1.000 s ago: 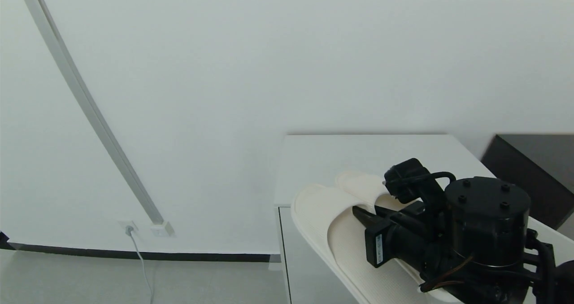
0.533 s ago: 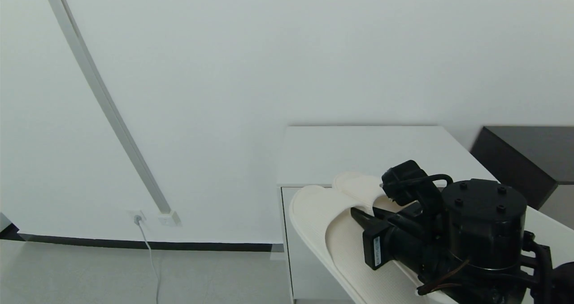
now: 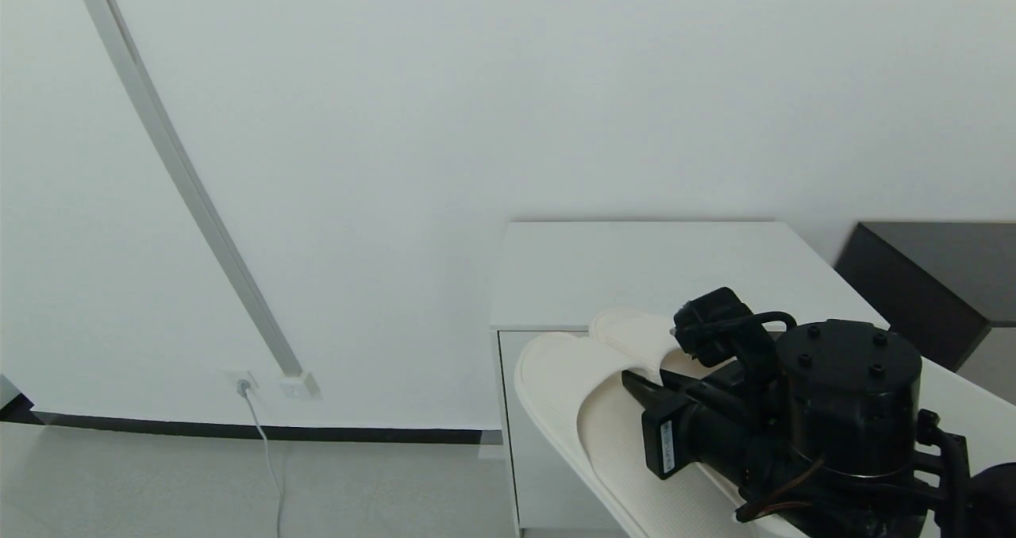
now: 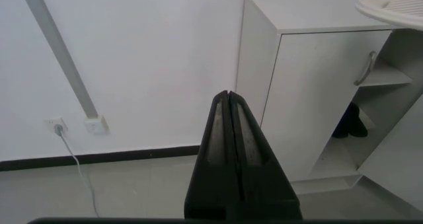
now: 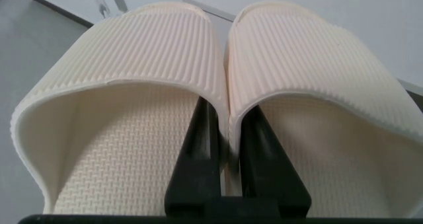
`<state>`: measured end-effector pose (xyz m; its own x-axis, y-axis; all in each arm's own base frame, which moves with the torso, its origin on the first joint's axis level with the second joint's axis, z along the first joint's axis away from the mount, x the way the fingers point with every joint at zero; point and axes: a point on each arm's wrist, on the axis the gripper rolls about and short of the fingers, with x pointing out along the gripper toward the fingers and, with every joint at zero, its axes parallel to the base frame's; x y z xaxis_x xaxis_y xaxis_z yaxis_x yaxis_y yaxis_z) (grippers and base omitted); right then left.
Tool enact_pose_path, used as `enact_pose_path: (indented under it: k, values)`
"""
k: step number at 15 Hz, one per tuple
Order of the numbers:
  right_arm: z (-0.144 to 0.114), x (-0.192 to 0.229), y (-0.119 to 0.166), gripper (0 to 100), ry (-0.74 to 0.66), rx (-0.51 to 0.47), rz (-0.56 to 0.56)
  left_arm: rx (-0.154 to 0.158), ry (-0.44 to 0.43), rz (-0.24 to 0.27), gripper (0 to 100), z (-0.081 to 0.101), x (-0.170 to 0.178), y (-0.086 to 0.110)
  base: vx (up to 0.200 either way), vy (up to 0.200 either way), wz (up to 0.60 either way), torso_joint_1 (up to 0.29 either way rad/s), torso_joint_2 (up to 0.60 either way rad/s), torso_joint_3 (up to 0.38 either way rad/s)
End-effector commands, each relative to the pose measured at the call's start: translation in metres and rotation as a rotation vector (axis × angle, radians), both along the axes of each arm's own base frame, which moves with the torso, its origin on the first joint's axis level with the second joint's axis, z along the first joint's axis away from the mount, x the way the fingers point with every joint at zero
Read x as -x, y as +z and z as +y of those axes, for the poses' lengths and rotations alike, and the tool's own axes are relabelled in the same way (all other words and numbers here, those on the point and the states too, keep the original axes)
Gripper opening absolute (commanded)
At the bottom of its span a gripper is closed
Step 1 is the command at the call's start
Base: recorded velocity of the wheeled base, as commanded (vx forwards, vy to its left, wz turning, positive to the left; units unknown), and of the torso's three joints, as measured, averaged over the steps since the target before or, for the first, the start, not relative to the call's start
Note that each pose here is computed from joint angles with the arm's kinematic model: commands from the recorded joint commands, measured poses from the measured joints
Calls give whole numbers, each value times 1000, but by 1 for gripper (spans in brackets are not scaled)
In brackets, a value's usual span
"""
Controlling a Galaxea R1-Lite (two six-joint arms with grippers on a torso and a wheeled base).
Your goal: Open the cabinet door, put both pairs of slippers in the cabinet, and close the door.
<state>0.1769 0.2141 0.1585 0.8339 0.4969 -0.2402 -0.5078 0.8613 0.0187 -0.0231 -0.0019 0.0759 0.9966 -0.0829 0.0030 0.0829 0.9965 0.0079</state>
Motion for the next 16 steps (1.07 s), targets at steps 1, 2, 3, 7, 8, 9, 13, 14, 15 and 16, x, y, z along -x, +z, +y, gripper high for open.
enact_pose_path:
  k: [1, 2, 3, 7, 8, 9, 13, 14, 15, 16]
  values:
    - [3, -2, -3, 0, 1, 8, 5, -2, 0, 0, 0, 0, 0, 0, 0, 0, 0, 0, 0, 0]
    - [3, -2, -4, 0, 1, 10, 5, -2, 0, 1, 0, 0, 0, 0, 0, 0, 0, 0, 0, 0]
    - [4, -2, -5, 0, -1, 10, 7, -2, 0, 0, 0, 0, 0, 0, 0, 0, 0, 0, 0, 0]
    - [5, -2, -4, 0, 3, 3, -1, -2, 0, 0, 0, 0, 0, 0, 0, -200, 0, 1, -5, 0]
    - [5, -2, -4, 0, 3, 3, -1, -2, 0, 1, 0, 0, 0, 0, 0, -200, 0, 12, -2, -2]
    - [5, -3, -4, 0, 3, 3, -2, -2, 0, 1, 0, 0, 0, 0, 0, -200, 0, 2, -2, -2]
    - [5, -3, -3, 0, 3, 1, -4, -2, 0, 1, 0, 0, 0, 0, 0, -200, 0, -4, 2, 2]
    - [5, -3, -3, 0, 3, 1, -4, -2, 0, 1, 0, 0, 0, 0, 0, -200, 0, 2, 2, 12]
    - [5, -3, -3, 0, 3, 2, -3, -2, 0, 1, 0, 0, 0, 0, 0, -200, 0, 2, 2, 2]
    - [5, -3, -3, 0, 3, 2, -3, -2, 0, 0, 0, 0, 0, 0, 0, -200, 0, 2, 2, 2]
